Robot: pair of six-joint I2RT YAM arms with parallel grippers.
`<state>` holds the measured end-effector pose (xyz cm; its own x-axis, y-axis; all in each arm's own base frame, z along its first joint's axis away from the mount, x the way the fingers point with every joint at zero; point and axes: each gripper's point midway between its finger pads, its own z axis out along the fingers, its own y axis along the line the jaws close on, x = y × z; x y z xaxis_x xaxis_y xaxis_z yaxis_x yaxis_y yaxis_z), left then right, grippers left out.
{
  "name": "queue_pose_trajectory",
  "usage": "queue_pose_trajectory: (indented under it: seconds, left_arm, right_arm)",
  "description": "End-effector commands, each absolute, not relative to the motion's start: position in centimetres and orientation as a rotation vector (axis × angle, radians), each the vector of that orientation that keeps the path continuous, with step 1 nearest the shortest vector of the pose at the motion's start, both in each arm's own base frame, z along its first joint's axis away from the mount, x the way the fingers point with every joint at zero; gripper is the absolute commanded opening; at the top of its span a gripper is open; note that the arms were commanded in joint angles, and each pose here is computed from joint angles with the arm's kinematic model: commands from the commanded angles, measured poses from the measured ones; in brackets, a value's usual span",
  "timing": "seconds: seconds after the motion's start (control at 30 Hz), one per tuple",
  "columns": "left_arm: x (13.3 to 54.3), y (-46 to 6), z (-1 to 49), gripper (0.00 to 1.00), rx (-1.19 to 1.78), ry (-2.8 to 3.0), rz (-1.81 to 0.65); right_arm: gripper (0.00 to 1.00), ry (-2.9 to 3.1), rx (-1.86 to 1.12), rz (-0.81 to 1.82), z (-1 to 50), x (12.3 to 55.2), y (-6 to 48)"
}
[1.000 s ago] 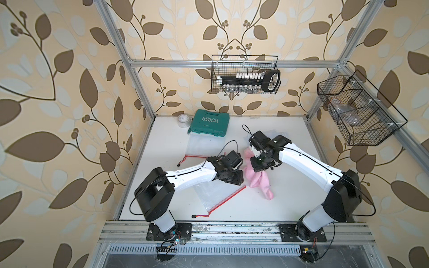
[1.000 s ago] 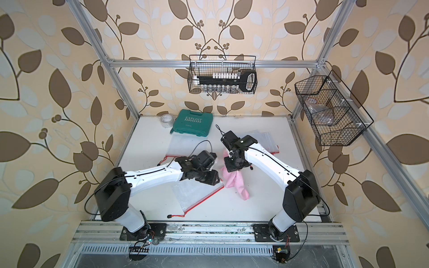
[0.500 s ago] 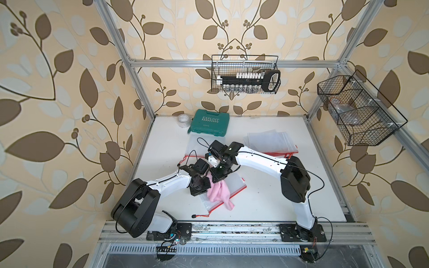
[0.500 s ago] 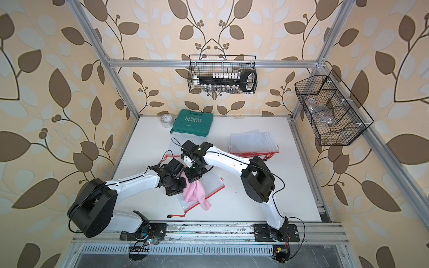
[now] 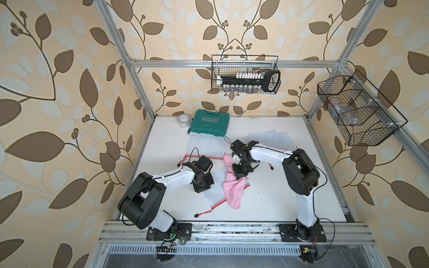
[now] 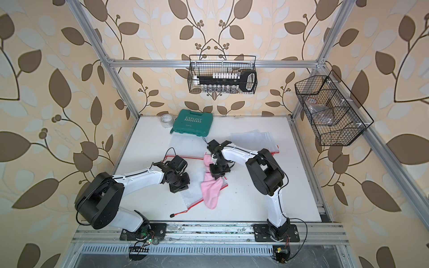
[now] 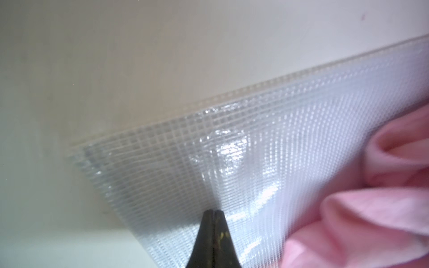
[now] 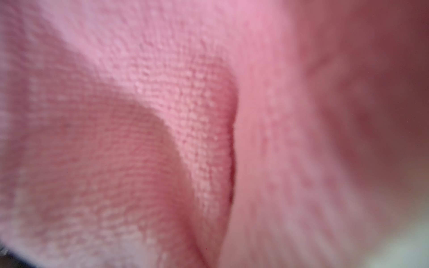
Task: Wipe the document bag
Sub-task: Wipe the dirt from the document bag.
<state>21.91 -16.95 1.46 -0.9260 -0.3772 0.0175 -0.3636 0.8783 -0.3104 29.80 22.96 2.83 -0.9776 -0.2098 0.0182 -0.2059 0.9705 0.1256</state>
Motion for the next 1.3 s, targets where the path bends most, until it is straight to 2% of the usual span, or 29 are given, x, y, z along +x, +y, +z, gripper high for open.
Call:
queue_pose_trajectory:
  seconds: [0.0,0.07,0.2,0.27,0.33,0.43,0.53,0.67,0.77,0.83,0.97,1.1,1.27]
  left_arm:
    - [20.0,-14.7,-1.3,0.00,-0.635,3.090,-0.289]
    - [20.2,-14.9,-1.2,0.00,-0.633,3.089,-0.295]
    - [20.5,-15.0,-0.9,0.00,-0.630,3.081,-0.295]
    - [20.6,-15.0,-0.7,0.00,-0.628,3.076,-0.298]
    - [20.6,-15.0,-0.7,0.00,-0.628,3.077,-0.295]
    - [20.6,-14.9,-0.7,0.00,-0.635,3.074,-0.290]
    - [20.6,-14.8,-0.7,0.00,-0.640,3.068,-0.286]
    - [20.6,-14.7,-0.6,0.00,-0.639,3.066,-0.278]
    - [20.9,-14.8,-0.4,0.00,-0.628,3.063,-0.276]
    - [21.2,-15.0,-0.3,0.00,-0.627,3.061,-0.282]
    - [21.9,-15.5,0.3,0.00,-0.623,3.047,-0.308]
    - [22.5,-15.7,1.5,0.00,-0.579,3.024,-0.328]
    - [22.9,-15.6,2.7,0.00,-0.573,2.986,-0.343]
  right_arm:
    - [0.00,-3.159,0.461,0.134,5.6,30.2,19.4]
    - [0.00,-3.117,0.629,0.011,6.3,29.0,22.8]
    - [0.00,-2.959,0.888,-0.405,7.3,25.2,33.3]
    - [0.00,-2.871,0.872,-0.627,7.2,24.1,37.2]
    - [0.00,-2.841,0.777,-0.687,5.3,24.3,38.4]
    - [0.00,-2.834,0.588,-0.634,1.8,25.4,36.0]
    - [0.00,-2.928,0.390,-0.376,-0.7,27.5,27.7]
    - [0.00,-3.060,0.285,0.032,1.0,29.4,16.8]
    - [0.00,-3.130,0.264,0.216,3.7,29.8,12.9]
    - [0.00,-3.157,0.316,0.159,5.0,29.7,14.0]
    - [0.00,-3.144,0.521,-0.076,6.5,28.7,20.6]
    - [0.00,-3.100,0.595,-0.193,5.3,27.6,25.2]
    - [0.00,-3.020,0.525,-0.088,0.4,27.3,24.2]
